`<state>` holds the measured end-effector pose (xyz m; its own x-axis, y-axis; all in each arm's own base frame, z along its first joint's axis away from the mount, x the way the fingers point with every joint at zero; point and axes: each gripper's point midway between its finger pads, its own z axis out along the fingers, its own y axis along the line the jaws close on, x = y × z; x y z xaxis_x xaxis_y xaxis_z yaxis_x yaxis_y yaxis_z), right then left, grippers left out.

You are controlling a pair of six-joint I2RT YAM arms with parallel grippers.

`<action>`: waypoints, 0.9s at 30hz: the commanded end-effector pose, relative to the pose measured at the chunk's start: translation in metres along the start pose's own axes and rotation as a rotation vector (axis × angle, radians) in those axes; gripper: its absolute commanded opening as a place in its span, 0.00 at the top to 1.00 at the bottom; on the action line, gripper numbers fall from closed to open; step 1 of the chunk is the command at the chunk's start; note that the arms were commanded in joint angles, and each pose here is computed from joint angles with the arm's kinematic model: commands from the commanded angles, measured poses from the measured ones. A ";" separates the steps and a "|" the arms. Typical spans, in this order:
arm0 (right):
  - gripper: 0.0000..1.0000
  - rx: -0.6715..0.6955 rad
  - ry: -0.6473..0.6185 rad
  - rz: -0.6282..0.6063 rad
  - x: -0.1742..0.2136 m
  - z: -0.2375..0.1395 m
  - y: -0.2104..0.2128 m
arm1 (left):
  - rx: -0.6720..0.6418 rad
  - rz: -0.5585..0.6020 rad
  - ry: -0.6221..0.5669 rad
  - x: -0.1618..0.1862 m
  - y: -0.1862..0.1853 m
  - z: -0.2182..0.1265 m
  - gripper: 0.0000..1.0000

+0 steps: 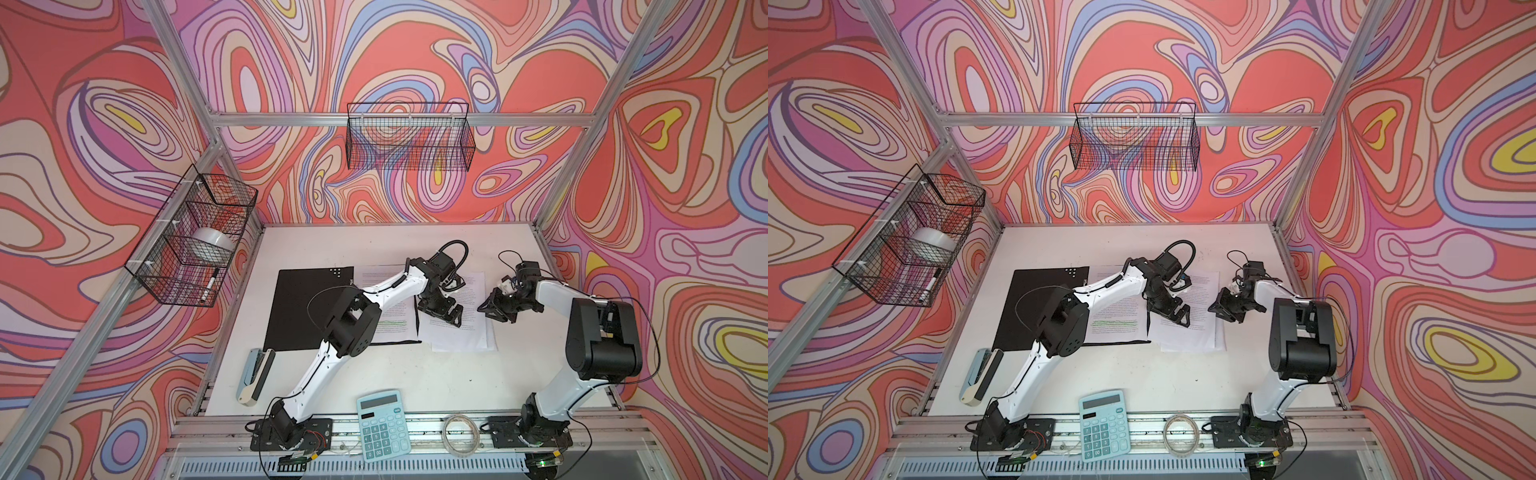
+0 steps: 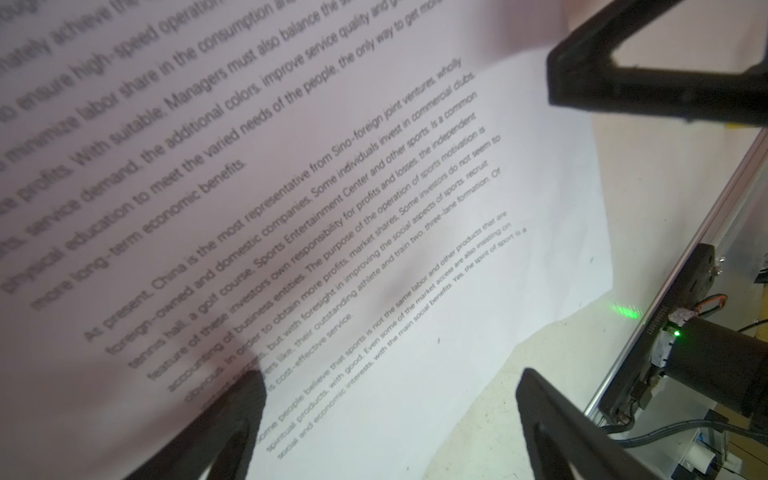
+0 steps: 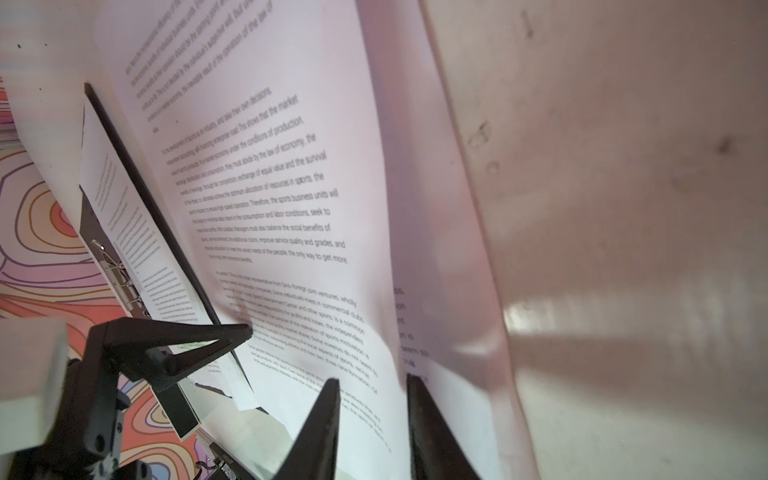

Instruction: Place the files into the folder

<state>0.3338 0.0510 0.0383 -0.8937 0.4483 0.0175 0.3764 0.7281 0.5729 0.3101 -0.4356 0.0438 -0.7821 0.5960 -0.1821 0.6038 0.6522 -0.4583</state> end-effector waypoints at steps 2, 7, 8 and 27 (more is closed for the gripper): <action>0.72 -0.003 0.009 0.015 0.004 0.004 -0.005 | -0.006 0.012 0.031 0.005 0.000 0.008 0.05; 0.73 0.019 0.007 0.002 0.005 0.005 -0.010 | 0.010 0.013 0.030 0.003 -0.003 0.008 0.05; 0.73 0.006 0.005 0.000 0.005 0.005 -0.008 | 0.012 0.014 0.028 0.002 -0.003 0.008 0.05; 0.85 -0.022 0.015 0.014 0.008 0.013 -0.011 | 0.040 0.019 0.031 0.003 -0.009 0.005 0.04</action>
<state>0.3285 0.0587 0.0310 -0.8968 0.4412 0.0332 0.3675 0.7010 0.6112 0.3094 -0.4411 0.0450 -0.7800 0.5984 -0.1832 0.6017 0.6366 -0.4824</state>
